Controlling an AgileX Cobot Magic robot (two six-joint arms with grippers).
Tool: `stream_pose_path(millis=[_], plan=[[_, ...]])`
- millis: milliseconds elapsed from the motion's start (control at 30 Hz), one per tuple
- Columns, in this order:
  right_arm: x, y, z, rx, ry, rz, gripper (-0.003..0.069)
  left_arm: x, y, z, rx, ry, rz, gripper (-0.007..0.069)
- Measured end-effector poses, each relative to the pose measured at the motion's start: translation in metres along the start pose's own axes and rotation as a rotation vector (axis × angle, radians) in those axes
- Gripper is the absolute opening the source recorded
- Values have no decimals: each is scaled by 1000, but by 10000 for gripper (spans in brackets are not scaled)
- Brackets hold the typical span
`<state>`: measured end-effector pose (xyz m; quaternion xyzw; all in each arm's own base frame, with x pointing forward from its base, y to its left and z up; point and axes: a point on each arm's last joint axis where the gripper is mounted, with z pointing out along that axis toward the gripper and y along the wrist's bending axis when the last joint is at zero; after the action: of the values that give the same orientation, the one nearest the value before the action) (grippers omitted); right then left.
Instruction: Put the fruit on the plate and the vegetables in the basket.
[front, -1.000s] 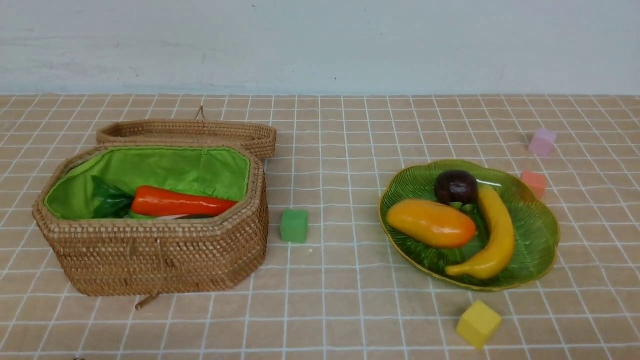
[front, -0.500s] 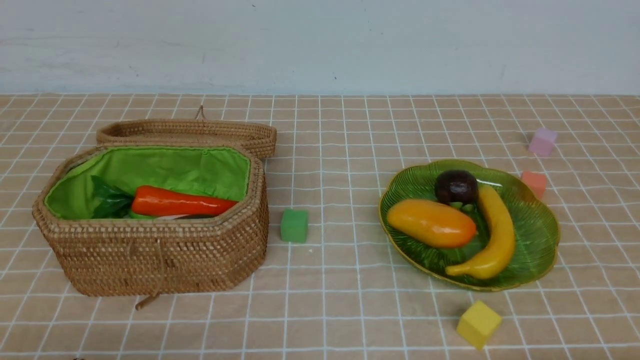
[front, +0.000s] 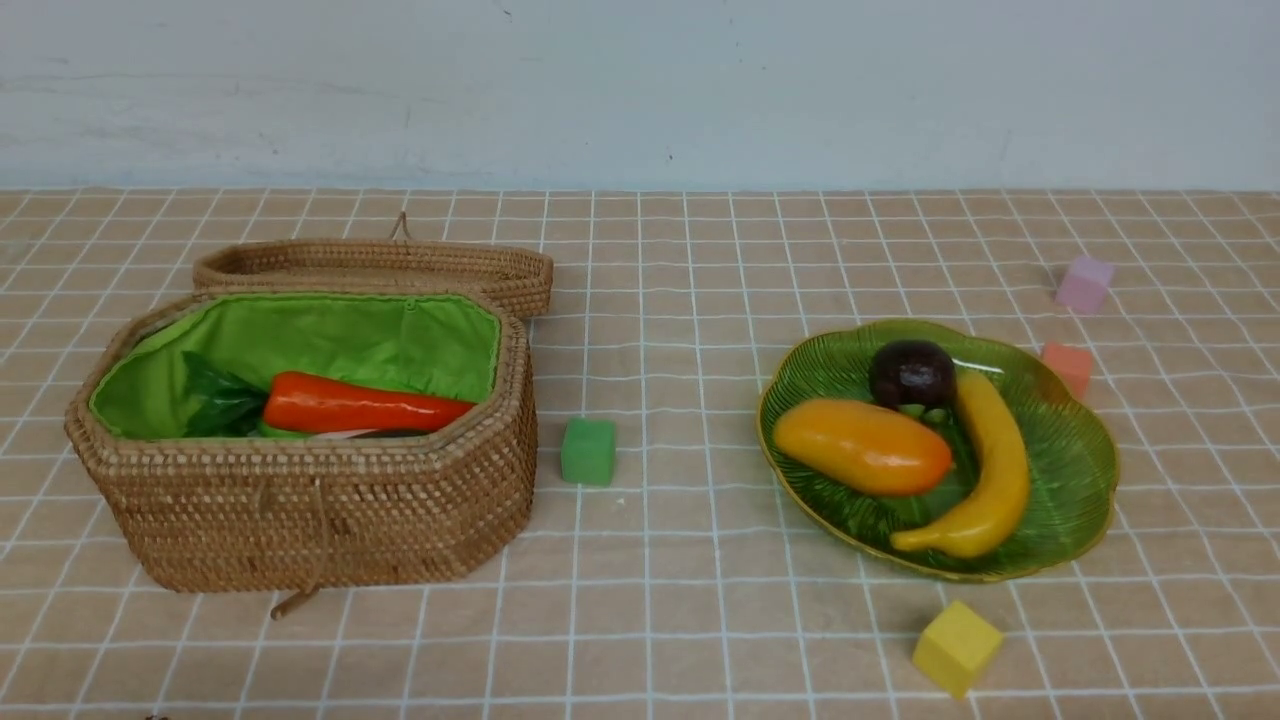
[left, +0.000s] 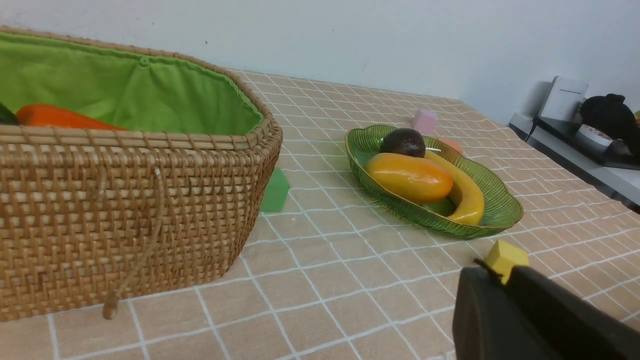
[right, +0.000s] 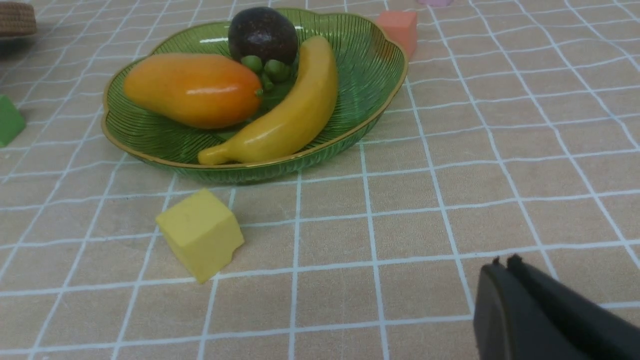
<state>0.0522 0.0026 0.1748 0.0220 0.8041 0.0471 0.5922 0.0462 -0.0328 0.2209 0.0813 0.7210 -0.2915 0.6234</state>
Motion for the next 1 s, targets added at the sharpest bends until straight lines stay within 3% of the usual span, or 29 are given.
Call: stream_pose_path(millis=[200, 367, 500, 667, 1000], plan=[[0, 0, 0, 0, 0, -2, -7, -2, 0, 0, -5, -18, 5, 69], [0, 0, 0, 1, 0, -5, -5, -13, 4, -1, -50, -148, 48, 71], [0, 0, 0, 1, 0, -5, -1, -21, 12, -5, -217, -248, 146, 36], [0, 0, 0, 1, 0, -5, -1, -14, 21, -9, -381, -204, 207, -13], [0, 0, 0, 1, 0, -5, -1, 41, 41, -6, -499, 104, -62, -13]])
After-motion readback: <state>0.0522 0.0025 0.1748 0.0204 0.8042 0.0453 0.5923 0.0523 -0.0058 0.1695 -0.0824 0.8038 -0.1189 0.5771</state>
